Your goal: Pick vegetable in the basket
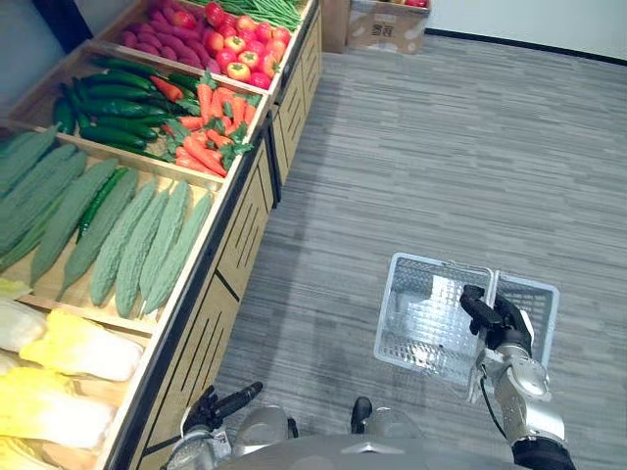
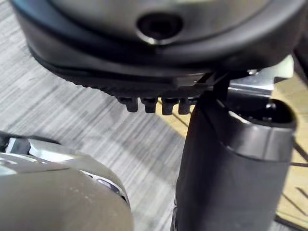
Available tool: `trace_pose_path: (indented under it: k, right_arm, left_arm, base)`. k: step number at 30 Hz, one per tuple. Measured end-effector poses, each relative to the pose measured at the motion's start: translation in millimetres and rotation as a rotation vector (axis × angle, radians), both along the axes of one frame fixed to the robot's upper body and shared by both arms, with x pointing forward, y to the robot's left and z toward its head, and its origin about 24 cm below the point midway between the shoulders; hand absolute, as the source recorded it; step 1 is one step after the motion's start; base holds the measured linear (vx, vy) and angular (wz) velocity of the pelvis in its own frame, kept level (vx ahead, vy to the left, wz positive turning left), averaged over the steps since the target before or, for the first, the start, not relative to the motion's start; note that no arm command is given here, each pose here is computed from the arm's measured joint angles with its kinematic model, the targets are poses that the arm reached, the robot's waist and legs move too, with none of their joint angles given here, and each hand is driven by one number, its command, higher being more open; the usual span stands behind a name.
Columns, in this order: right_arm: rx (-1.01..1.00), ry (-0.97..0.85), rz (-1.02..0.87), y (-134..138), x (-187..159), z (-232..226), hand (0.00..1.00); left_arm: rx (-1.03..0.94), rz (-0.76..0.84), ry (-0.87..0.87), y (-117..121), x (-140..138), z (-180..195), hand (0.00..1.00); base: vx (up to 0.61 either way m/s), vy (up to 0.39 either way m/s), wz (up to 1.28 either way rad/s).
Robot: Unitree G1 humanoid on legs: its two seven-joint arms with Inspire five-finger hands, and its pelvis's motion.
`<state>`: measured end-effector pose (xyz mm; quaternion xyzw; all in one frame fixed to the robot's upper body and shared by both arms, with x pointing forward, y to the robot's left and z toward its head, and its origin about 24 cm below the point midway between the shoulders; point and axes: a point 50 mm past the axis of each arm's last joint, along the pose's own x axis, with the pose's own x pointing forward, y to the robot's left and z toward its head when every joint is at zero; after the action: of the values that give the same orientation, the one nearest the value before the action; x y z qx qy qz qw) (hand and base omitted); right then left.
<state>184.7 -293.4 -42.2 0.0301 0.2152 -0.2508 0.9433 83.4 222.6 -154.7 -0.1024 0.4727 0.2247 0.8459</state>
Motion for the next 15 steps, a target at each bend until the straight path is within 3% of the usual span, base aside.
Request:
trace_pose_path:
  k: [5, 8, 15]
  right_arm:
    - [-0.006, -0.005, -0.044, -6, -1, 1, 0.0]
    - [0.056, -0.004, 0.002, 15, 3, -7, 0.0]
    - [0.056, -0.029, 0.061, 26, 18, -2, 0.0]
  left_arm:
    - [-0.019, 0.006, 0.02, -5, -11, -3, 1.0]
    - [-0.065, 0.033, -0.002, 5, -9, -1, 1.0]
    - [-0.06, 0.052, 0.029, 4, -14, -3, 1.0]
  base:
    - [0.17, 0.206, 0.38]
    - [0.14, 0.149, 0.13]
    - [0.04, -0.008, -0.11]
